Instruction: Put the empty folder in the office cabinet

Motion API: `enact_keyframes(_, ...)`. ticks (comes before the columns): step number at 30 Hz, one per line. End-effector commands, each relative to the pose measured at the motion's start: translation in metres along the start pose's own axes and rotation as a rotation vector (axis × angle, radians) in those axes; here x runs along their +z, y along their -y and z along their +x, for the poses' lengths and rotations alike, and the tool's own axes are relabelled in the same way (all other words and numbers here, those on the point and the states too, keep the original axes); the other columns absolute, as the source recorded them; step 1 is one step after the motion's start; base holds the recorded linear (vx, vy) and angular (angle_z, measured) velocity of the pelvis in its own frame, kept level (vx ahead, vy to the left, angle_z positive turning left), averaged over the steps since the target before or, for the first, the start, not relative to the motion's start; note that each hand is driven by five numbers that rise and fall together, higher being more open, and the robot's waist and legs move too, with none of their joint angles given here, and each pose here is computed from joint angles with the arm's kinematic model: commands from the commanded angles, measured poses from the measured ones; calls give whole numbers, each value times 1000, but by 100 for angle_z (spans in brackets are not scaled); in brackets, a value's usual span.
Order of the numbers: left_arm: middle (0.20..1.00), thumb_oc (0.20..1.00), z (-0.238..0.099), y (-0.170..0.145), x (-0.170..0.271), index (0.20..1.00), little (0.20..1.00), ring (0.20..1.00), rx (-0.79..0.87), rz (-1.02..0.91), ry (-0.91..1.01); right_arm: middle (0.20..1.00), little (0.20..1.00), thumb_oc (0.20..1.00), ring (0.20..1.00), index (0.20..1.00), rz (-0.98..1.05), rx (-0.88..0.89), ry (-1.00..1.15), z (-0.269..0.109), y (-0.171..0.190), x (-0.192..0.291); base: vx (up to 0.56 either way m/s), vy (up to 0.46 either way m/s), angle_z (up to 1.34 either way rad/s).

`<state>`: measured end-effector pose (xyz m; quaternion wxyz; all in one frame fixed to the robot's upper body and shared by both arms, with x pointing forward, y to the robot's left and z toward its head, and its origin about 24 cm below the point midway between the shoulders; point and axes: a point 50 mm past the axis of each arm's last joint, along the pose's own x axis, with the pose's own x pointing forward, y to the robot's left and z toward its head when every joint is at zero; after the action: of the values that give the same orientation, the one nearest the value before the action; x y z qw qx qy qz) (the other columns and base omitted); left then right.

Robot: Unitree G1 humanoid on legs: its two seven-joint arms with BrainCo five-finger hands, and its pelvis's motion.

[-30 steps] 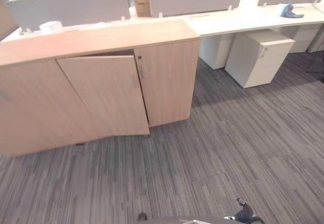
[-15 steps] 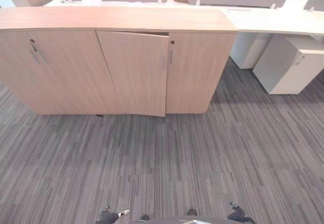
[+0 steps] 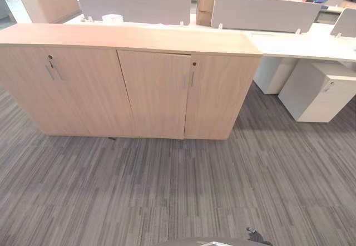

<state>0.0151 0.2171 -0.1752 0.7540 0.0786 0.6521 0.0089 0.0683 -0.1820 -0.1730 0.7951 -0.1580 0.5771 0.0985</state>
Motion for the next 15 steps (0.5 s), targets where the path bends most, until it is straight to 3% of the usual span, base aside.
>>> enact_keyframes(1,1000,1000,3,5,21,1000,1000,1000,-29,36,38,1000,1000,1000,1000,1000,10,-33,-2,2,19,9,14,23,-4)
enact_keyframes(15,1000,1000,2,4,17,1000,1000,1000,-31,20,22,1000,1000,1000,1000,1000,26,-43,-25,1,23,3,3,2,-1)
